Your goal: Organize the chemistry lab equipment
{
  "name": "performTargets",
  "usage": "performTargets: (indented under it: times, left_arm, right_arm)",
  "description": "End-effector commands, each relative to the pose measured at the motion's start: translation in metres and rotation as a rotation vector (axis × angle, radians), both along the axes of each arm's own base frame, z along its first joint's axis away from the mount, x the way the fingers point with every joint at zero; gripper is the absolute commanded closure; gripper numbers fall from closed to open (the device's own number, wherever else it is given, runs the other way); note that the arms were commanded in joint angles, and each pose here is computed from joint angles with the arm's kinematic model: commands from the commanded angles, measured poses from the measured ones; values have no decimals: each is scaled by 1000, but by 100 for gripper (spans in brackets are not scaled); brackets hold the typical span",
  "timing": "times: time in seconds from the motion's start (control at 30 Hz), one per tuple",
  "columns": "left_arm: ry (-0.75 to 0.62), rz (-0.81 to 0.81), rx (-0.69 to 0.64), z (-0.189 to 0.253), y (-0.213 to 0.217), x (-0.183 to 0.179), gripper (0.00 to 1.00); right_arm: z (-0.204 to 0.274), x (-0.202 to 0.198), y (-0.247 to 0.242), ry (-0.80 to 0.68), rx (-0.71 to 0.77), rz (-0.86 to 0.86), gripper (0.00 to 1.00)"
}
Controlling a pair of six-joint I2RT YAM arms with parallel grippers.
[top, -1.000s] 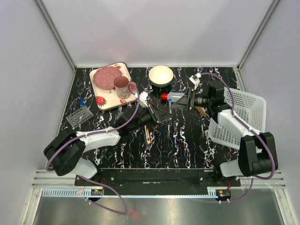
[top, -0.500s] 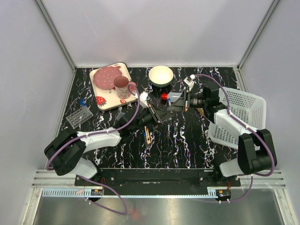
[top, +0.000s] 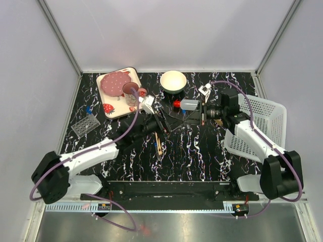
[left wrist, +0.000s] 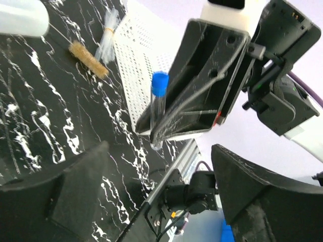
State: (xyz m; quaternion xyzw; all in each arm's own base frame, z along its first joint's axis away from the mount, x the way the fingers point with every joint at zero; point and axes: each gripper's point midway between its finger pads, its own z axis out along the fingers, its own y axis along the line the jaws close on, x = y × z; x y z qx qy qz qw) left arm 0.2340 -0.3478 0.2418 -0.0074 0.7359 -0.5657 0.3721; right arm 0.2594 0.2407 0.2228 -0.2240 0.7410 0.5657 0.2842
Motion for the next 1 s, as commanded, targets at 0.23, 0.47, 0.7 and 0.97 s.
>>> performTargets:
  times: [0.23,0.47,0.7,0.97]
  left_arm:
    - [-10,-96,182,24,5,3,13]
    - [12,-144,183,27,-17,14,30]
    - [30,-175,219,20,-32,17,43]
    - [48,-196,247,12,-35,13,60]
  right_arm:
    - [1,-30,-3,-193,-3,175,87]
    - [-1,-35,-4,-214,-3,186,87]
    - [-3,-36,-4,-217,-7,187,86]
    - [-6,-33,-5,-240,-25,176,86]
